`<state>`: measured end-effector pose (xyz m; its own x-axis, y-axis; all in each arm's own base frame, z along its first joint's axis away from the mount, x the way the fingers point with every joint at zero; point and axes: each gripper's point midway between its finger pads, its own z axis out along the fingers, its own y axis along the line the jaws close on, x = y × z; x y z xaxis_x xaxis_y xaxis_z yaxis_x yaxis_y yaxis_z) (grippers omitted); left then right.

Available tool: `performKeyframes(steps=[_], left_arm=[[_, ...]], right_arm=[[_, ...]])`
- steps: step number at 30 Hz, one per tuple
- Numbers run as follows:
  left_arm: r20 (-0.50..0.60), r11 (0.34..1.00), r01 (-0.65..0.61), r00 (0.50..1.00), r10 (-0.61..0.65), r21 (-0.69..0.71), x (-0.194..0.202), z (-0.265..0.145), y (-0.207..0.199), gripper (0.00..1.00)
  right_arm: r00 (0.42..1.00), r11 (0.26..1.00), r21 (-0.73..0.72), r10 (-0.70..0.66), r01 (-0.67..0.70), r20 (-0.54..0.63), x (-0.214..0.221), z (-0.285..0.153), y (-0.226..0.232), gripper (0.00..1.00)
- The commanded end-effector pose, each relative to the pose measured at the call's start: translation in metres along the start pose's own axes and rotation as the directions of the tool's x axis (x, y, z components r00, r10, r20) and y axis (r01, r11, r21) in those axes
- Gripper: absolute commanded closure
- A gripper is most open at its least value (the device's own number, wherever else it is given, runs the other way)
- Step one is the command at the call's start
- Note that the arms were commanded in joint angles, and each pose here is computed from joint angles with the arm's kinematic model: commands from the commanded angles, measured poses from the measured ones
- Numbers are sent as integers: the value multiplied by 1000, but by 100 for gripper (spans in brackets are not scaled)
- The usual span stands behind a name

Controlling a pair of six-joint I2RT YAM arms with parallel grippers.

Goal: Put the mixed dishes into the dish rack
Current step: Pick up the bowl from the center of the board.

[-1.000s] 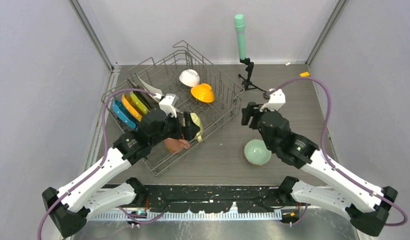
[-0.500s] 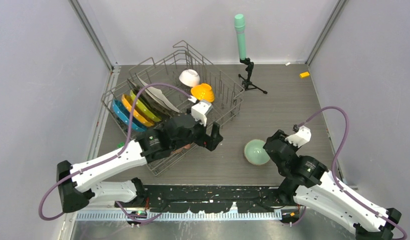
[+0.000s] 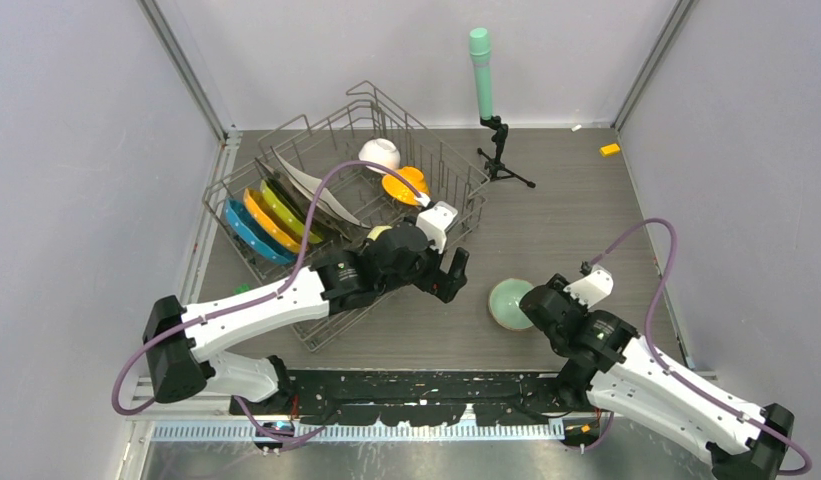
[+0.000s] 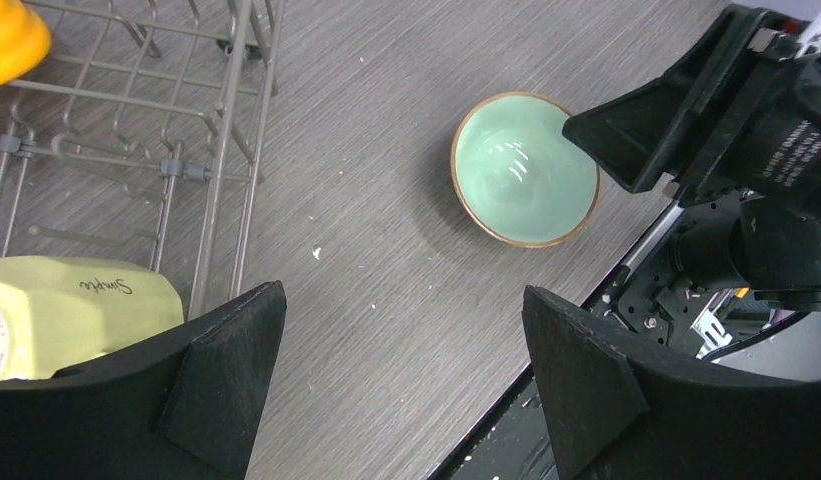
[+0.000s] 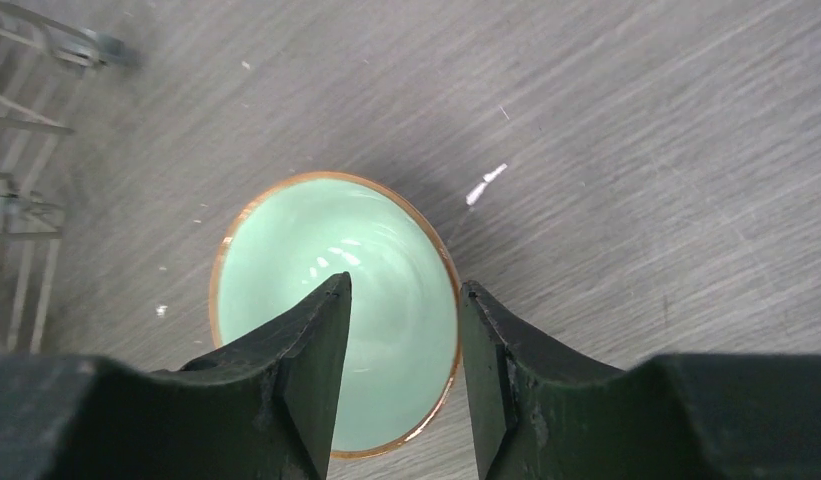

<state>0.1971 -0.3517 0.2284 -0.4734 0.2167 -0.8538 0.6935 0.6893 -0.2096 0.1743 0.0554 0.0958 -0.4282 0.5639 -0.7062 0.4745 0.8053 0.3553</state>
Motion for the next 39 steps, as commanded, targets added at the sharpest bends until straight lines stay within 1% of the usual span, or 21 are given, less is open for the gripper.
performKeyframes(steps=[1,4,7,10,11,12,14,15,16,18,20,23,28,35,39], left_arm=[[69,999,-6,998,3,47,-26,2,-15,9],[55,999,-4,998,2,47,-21,5,-16,9],[47,999,-5,999,3,45,-18,7,-15,9],[38,999,-8,999,7,35,-14,9,-13,8],[35,999,-8,999,7,31,-12,10,-12,8],[30,1000,-8,1000,7,27,-10,12,-11,8],[21,1000,-5,1000,5,14,-6,15,-9,8],[19,1000,-3,1000,3,6,-5,16,-7,8],[16,1000,-2,1000,2,0,-3,18,-6,8],[12,1000,-1,1000,1,-7,1,22,-5,8],[-7,1000,-4,1000,4,-12,7,29,-4,8],[-30,1000,13,999,-13,-10,14,36,-6,8],[0,997,66,998,-66,27,17,44,-12,6],[-53,993,116,992,-114,20,31,63,-17,6],[-69,989,146,987,-143,30,36,74,-22,10]], right_arm=[[997,996,55,71,-71,-8,11,11,-2,51],[998,994,89,70,-70,1,15,16,-6,52],[998,994,94,59,-58,-10,24,23,-6,53],[999,995,92,33,-31,-24,30,27,-5,58],[999,996,87,23,-21,-27,31,28,-5,64],[1000,997,71,5,-3,-28,31,28,-2,67],[1000,999,45,-8,9,-23,27,26,4,78],[1000,999,36,-9,9,-19,25,26,6,81],[1000,1000,15,-12,12,-13,23,24,10,87],[1000,1000,-20,-17,17,-6,19,22,17,95],[1000,998,-60,-25,24,-13,18,19,25,99],[999,991,-128,-31,29,-15,12,12,38,100],[999,968,-248,-37,28,-32,8,-1,58,100],[996,913,-402,-83,63,-31,2,-20,79,100],[995,880,-470,-96,65,-42,3,-29,92,100]])
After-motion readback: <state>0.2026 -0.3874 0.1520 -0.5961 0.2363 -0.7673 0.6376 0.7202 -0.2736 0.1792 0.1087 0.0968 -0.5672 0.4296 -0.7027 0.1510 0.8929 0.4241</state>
